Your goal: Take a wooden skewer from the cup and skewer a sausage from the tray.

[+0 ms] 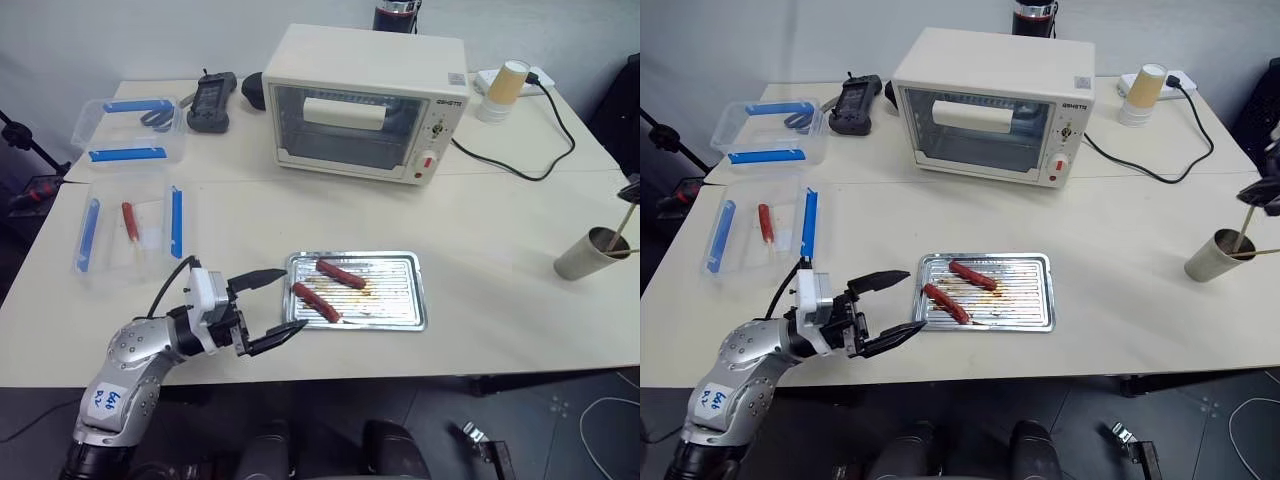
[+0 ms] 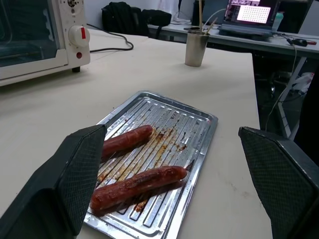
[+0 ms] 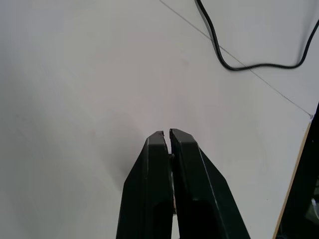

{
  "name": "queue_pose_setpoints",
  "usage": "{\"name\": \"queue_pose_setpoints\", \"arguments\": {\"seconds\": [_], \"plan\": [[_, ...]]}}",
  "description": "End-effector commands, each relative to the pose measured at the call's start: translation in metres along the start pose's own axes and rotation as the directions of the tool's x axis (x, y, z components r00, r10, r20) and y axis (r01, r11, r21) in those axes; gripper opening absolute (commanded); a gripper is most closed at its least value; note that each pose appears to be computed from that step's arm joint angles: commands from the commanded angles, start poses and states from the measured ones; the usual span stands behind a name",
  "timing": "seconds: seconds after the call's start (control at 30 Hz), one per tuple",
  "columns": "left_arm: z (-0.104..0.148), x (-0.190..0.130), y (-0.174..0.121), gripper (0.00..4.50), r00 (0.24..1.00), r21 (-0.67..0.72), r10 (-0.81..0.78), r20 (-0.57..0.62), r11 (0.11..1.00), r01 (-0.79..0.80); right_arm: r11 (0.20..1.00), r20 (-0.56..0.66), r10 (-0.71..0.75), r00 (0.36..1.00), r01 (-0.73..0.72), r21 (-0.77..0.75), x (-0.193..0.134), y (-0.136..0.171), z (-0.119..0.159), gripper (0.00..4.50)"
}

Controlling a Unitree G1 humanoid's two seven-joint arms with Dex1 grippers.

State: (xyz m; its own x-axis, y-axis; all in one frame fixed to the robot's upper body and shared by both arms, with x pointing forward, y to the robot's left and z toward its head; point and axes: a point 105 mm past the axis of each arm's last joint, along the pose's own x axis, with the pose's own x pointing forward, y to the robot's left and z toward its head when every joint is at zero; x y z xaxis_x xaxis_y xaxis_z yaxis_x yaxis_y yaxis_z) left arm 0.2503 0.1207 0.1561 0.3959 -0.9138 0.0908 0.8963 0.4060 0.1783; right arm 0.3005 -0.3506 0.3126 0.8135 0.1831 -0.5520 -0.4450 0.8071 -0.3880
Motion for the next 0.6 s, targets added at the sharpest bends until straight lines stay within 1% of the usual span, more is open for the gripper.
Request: {"name": "queue_pose_setpoints", "arguments": {"seconds": [0.03, 0.13, 0.17, 0.2, 0.23, 0.3, 0.43, 0.53, 0.6], "plan": [[0.009, 0.002, 0.004, 4.5, 0.999, 0.046, 0.004, 0.037, 0.999, -0.006, 0.999, 0.11, 0.038, 0.993, -0.039, 0.007, -0.02, 0.006, 0.026, 0.04], [0.014, 0.004, 0.004, 4.5, 0.998, 0.027, 0.002, 0.063, 1.0, -0.003, 0.993, 0.19, 0.106, 0.976, -0.115, 0.038, -0.018, 0.016, 0.04, 0.04], [0.016, 0.005, 0.005, 4.5, 0.997, 0.022, 0.0, 0.073, 1.0, -0.002, 0.986, 0.239, 0.143, 0.96, -0.159, 0.05, -0.015, 0.022, 0.048, 0.04], [0.021, 0.008, 0.007, 4.5, 0.995, 0.016, 0.005, 0.101, 1.0, -0.007, 0.963, 0.319, 0.236, 0.918, -0.265, 0.05, -0.003, 0.038, 0.059, 0.04], [0.025, 0.01, 0.009, 4.5, 0.993, 0.012, 0.009, 0.121, 1.0, -0.011, 0.94, 0.371, 0.298, 0.879, -0.338, 0.046, 0.003, 0.05, 0.066, 0.04], [0.031, 0.017, 0.013, 4.5, 0.987, 0.005, 0.02, 0.159, 1.0, -0.021, 0.889, 0.474, 0.381, 0.794, -0.455, 0.046, 0.019, 0.071, 0.076, 0.04], [0.041, 0.039, 0.021, 4.5, 0.971, -0.004, 0.007, 0.239, 1.0, -0.006, 0.817, 0.612, 0.434, 0.661, -0.575, 0.042, 0.042, 0.104, 0.091, 0.04], [0.048, 0.059, 0.024, 4.5, 0.954, 0.003, -0.016, 0.3, 1.0, 0.015, 0.761, 0.676, 0.438, 0.593, -0.644, 0.073, 0.052, 0.121, 0.101, 0.04], [0.053, 0.074, 0.024, 4.5, 0.94, 0.02, -0.034, 0.338, 0.999, 0.029, 0.724, 0.694, 0.454, 0.559, -0.686, 0.079, 0.056, 0.132, 0.104, 0.04]]}}
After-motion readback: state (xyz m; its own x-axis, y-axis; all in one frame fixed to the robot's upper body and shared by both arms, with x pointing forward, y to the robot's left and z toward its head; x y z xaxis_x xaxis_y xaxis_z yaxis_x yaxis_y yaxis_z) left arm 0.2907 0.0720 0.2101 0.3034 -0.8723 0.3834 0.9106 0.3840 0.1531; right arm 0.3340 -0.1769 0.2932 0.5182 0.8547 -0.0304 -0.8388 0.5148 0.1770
